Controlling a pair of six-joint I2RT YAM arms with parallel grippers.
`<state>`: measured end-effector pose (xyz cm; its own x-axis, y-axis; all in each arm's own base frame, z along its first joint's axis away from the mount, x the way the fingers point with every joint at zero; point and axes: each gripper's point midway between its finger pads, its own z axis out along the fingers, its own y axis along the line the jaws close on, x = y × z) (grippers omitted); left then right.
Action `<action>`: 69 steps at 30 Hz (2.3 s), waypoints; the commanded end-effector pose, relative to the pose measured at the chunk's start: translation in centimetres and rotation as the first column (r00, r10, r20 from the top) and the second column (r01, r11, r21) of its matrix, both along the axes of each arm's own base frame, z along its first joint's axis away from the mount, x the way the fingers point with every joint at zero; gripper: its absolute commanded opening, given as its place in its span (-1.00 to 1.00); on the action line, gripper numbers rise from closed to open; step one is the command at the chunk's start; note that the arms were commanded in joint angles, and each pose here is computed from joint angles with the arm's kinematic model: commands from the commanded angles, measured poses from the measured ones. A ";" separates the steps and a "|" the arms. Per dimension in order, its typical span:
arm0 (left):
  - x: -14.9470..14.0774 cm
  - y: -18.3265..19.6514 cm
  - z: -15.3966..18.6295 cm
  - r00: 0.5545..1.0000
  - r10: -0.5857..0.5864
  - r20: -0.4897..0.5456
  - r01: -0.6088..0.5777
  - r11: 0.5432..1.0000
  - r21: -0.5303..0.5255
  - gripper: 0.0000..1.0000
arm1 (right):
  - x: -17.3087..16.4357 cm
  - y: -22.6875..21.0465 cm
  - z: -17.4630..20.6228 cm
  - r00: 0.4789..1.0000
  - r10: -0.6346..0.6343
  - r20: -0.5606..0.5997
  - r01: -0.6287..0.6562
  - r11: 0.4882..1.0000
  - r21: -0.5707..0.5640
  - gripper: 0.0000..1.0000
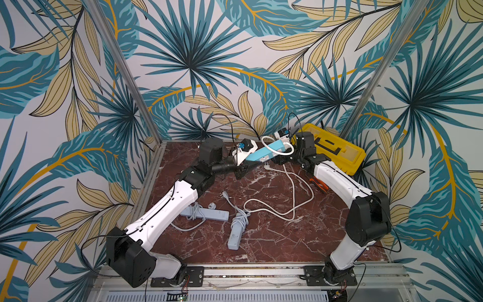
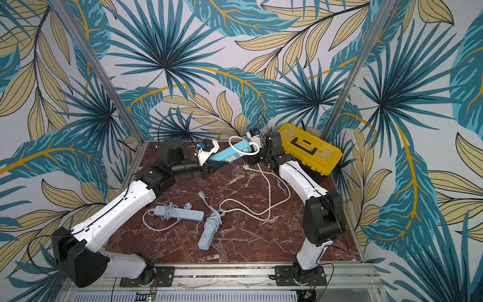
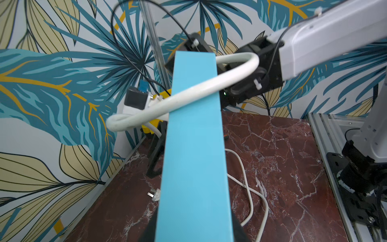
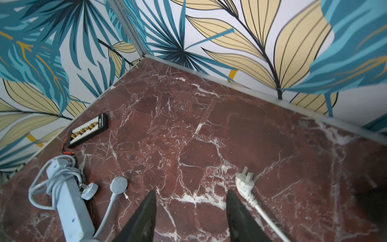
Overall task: Wrap the cord around the power strip
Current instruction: Wrap the power cord around the power strip.
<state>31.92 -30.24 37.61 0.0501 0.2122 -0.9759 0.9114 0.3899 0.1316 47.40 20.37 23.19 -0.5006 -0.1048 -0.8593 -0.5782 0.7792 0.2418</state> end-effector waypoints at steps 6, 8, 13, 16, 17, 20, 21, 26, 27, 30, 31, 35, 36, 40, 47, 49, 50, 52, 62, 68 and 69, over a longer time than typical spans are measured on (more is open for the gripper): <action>1.6 1.3 6.8 0.985 0.164 0.051 -0.154 0.976 -0.152 -1.00 | 2.7 -2.3 -6.4 0.975 -0.221 -0.023 0.222 0.975 0.028 0.22; 3.1 2.5 6.9 0.962 0.267 0.055 -0.256 0.955 -0.152 -1.00 | 2.0 -3.3 -7.3 0.967 -0.256 -0.005 0.256 0.966 -0.019 0.11; 7.0 5.0 6.4 0.889 0.445 0.107 -0.434 0.894 -0.112 -1.00 | -1.0 -5.8 -5.4 0.943 -0.312 0.114 0.325 0.937 -0.128 -0.62; 8.9 5.7 5.7 0.846 0.508 0.161 -0.504 0.861 -0.067 -1.00 | -3.1 -6.6 -3.5 0.932 -0.300 0.203 0.342 0.913 -0.222 -0.92; 9.7 6.1 5.4 0.824 0.537 0.179 -0.538 0.842 -0.050 -1.00 | -3.9 -6.6 -2.9 0.931 -0.280 0.233 0.337 0.905 -0.258 -0.96; 12.3 7.3 4.0 0.763 0.602 0.236 -0.622 0.783 0.012 -1.00 | -6.4 -5.2 -1.3 0.929 -0.129 0.347 0.284 0.848 -0.446 -1.00; 13.4 7.9 3.2 0.733 0.626 0.264 -0.658 0.752 0.045 -1.00 | -7.1 -4.6 -0.7 0.920 -0.065 0.386 0.276 0.806 -0.524 -1.00; 15.1 6.5 -2.3 0.768 0.528 0.362 -0.624 0.745 0.234 -1.00 | -9.2 -2.2 6.2 0.819 0.220 0.530 0.247 0.699 -0.671 -1.00; 14.7 5.8 -3.7 0.798 0.485 0.359 -0.587 0.759 0.280 -1.00 | -9.5 -1.8 8.2 0.794 0.253 0.553 0.244 0.701 -0.671 -1.00; 11.7 3.2 -7.3 0.894 0.305 0.328 -0.420 0.826 0.376 -1.00 | -9.6 -1.2 13.2 0.753 0.317 0.577 0.233 0.690 -0.685 -1.00; 10.6 2.7 -8.2 0.916 0.254 0.312 -0.368 0.841 0.396 -1.00 | -9.8 -0.9 14.0 0.754 0.347 0.558 0.205 0.683 -0.701 -1.00; 5.2 0.6 -9.7 0.971 0.050 0.234 -0.143 0.905 0.400 -1.00 | -9.2 0.3 15.7 0.754 0.459 0.469 0.065 0.659 -0.749 -1.00; 3.8 0.2 -9.6 0.977 0.005 0.214 -0.091 0.914 0.394 -1.00 | -8.6 0.3 15.7 0.759 0.475 0.445 0.047 0.642 -0.765 -1.00; -0.5 -1.3 -9.0 0.984 -0.120 0.129 0.067 0.931 0.359 -1.00 | -6.2 0.5 15.5 0.775 0.504 0.381 -0.063 0.662 -0.747 -1.00; -5.4 -3.2 -1.7 0.955 -0.289 0.058 0.282 0.953 0.115 -1.00 | 0.0 2.3 12.4 0.833 0.426 0.352 -0.228 0.845 -0.484 -0.77; -5.7 -3.4 0.5 0.952 -0.294 0.091 0.290 0.956 0.047 -1.00 | 0.6 2.8 12.0 0.855 0.390 0.342 -0.263 0.894 -0.362 -0.49; -5.8 -3.3 1.6 0.951 -0.288 0.113 0.289 0.957 0.012 -1.00 | 0.9 2.8 12.0 0.868 0.360 0.342 -0.271 0.921 -0.281 -0.35; -6.0 -3.1 3.2 0.952 -0.278 0.132 0.285 0.958 -0.035 -1.00 | 1.4 2.4 11.8 0.889 0.303 0.343 -0.273 0.953 -0.134 -0.09; -4.5 -1.8 9.1 0.984 -0.133 0.118 0.158 0.957 -0.243 -1.00 | 2.4 -2.8 4.3 0.977 -0.006 0.213 -0.025 0.990 0.140 0.49; -1.9 -1.0 10.7 0.994 0.026 0.106 0.007 0.954 -0.299 -1.00 | 2.3 -4.3 -3.7 0.990 -0.124 0.071 0.115 0.985 0.125 0.61; -1.3 -0.7 10.7 0.993 0.065 0.101 -0.031 0.952 -0.304 -1.00 | 2.1 -4.6 -4.7 0.987 -0.146 0.064 0.138 0.984 0.112 0.59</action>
<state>29.66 -32.40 42.91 0.0492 0.0236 -0.9985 0.9350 0.3504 0.0544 48.99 16.74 20.48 -0.4290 0.0025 -0.9033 -0.5651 0.7794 0.2705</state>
